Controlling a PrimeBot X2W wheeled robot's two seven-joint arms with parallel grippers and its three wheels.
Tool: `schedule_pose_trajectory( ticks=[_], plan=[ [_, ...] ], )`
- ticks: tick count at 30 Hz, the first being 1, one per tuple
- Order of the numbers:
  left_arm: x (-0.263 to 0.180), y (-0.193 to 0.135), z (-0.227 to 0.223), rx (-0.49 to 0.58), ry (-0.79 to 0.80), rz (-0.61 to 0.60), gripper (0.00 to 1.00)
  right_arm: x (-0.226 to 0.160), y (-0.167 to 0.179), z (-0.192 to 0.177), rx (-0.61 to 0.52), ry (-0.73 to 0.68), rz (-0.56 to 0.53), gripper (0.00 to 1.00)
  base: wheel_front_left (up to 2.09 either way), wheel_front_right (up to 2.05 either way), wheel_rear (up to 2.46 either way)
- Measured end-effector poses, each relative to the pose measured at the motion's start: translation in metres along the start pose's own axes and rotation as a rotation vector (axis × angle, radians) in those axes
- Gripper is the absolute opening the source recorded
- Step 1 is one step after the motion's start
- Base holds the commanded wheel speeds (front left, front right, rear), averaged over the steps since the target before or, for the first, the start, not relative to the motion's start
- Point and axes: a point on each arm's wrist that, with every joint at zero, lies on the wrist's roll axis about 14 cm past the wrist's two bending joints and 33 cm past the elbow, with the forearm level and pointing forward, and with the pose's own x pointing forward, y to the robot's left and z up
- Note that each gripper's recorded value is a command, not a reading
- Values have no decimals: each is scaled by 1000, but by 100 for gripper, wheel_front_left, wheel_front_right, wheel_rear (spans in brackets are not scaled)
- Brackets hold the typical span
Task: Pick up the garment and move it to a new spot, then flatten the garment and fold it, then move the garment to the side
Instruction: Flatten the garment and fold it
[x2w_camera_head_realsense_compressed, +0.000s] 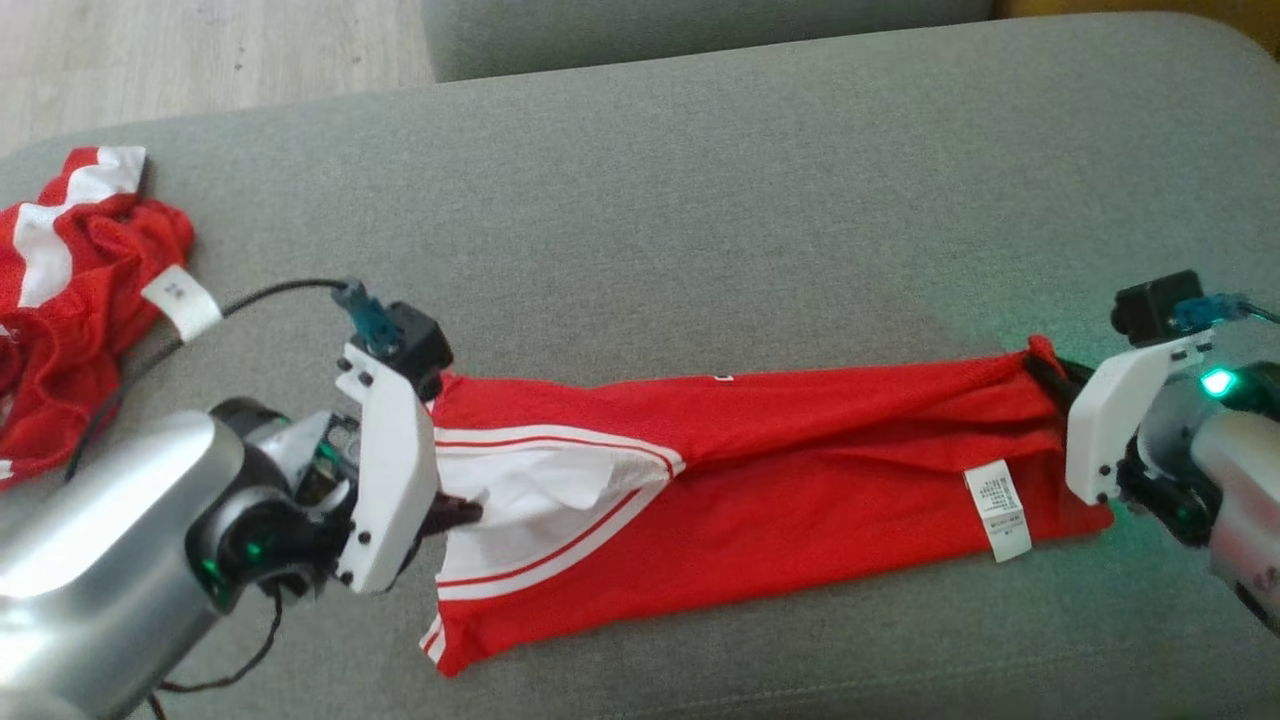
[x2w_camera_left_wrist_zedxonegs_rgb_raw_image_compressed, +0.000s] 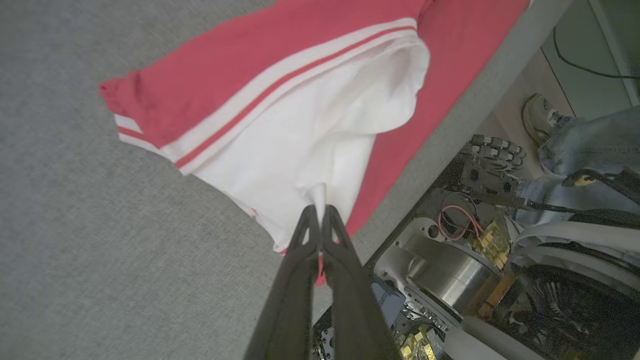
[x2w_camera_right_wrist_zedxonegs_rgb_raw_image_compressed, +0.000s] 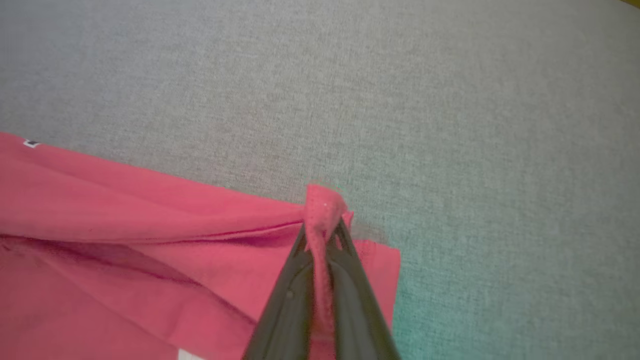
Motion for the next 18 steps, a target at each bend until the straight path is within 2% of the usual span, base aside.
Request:
schedule_pose_trajectory(
  ticks=[4, 5, 6, 7, 9, 10, 14, 18],
  plan=[
    [7, -5, -10, -2, 42, -24, 0, -2, -1, -10, -24, 47, 6, 0, 0, 0, 0],
    [9, -7, -12, -2, 48, -28, 0, -2, -1, -11, -32, 59, 6, 13, 0, 0, 0],
    [10, -8, -14, -6, 52, -32, 0, -2, -1, -11, -39, 63, 6, 37, 0, 0, 0],
    [11, -10, -16, -11, 56, -39, 0, -3, -2, -10, -45, 63, 5, 100, 0, 0, 0],
    [14, -13, -21, -18, 67, -49, 48, -4, -1, -11, -53, 69, 7, 100, 0, 0, 0],
    [16, -15, -24, -23, 72, -53, 98, -5, -1, -12, -57, 71, 7, 100, 0, 0, 0],
    [21, -19, -33, -37, 79, -54, 100, -10, 2, -11, -63, 65, 13, 100, 0, 0, 0],
    [13, -19, -22, -47, -8, -45, 100, -18, 7, 0, -68, 14, 26, 100, 0, 0, 0]
  ],
)
